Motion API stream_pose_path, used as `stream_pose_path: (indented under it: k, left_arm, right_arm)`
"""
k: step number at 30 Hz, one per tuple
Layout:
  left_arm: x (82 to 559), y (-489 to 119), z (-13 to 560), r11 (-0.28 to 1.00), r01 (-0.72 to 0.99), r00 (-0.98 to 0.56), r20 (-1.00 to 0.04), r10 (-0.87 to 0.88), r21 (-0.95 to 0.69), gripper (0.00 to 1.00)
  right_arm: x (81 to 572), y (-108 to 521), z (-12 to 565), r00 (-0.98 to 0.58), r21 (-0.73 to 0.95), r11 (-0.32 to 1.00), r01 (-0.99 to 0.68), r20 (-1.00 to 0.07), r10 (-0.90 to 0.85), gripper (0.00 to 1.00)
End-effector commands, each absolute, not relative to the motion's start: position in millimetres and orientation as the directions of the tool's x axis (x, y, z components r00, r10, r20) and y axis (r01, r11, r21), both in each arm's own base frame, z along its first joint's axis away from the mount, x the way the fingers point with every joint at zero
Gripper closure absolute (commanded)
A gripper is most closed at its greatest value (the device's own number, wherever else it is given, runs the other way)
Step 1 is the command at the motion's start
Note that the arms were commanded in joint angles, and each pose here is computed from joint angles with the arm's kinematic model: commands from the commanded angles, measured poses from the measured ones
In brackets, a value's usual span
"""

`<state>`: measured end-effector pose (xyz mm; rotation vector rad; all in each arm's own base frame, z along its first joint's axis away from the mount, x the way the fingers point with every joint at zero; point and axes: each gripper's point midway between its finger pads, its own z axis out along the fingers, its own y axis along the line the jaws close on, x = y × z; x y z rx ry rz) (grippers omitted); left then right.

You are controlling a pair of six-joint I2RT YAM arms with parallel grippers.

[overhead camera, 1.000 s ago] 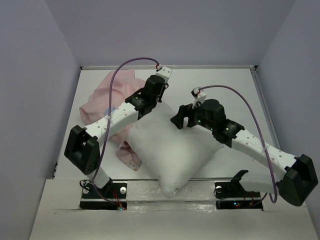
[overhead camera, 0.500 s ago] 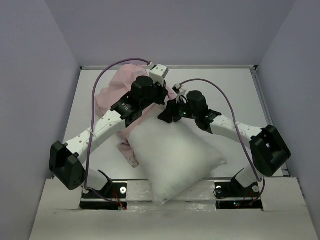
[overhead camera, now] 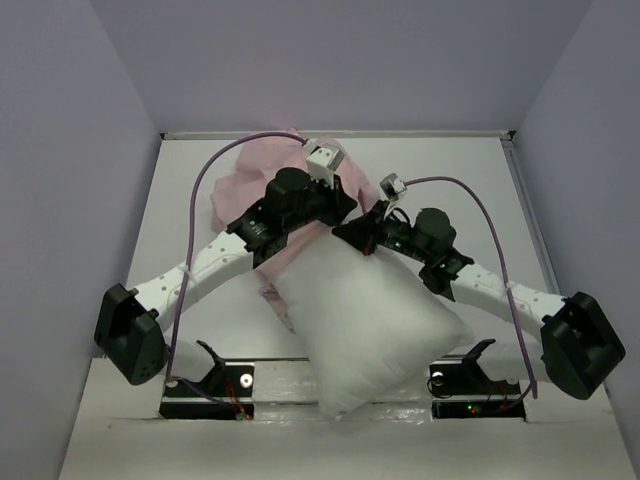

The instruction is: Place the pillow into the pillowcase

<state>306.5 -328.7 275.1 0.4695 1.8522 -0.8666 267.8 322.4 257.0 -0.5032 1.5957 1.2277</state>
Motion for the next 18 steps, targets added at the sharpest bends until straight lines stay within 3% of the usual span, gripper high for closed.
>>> stream_pose_path:
  k: [1,3,10,11,14,18]
  left_arm:
    - [273,-371,337,0.501,0.772,-0.371,-0.917,-0.145,-0.392,1.0]
    - [257,-381,353,0.454,0.794,-0.37,-0.914,-0.166,-0.404,1.0]
    - [189,-384,374,0.191,0.809,-0.5,-0.821,-0.276,-0.557,1.0]
    - [184,-388,367,0.178,0.804,-0.519,-0.816,-0.255,-0.567,1.0]
    - [167,-397,358,0.156,0.796,-0.547,-0.805,-0.229,-0.585,1.0]
    - [173,-389,344,0.212,0.762,-0.562,-0.787,-0.254,-0.612,1.0]
  right_arm:
    - [277,310,336,-0.162,0.361,0.387,-0.848,-0.873,0.46,1.0]
    - [317,300,310,-0.195,0.445,0.502,-0.742,-0.859,0.474,1.0]
    - [405,260,294,-0.23,0.638,0.616,-0.462,-0.757,0.612,1.0]
    - [421,249,269,-0.241,0.658,0.673,-0.338,-0.752,0.614,1.0]
    - [440,227,247,-0.245,0.727,0.661,-0.185,-0.685,0.686,1.0]
    - [440,219,227,-0.264,0.707,0.694,-0.138,-0.701,0.662,1.0]
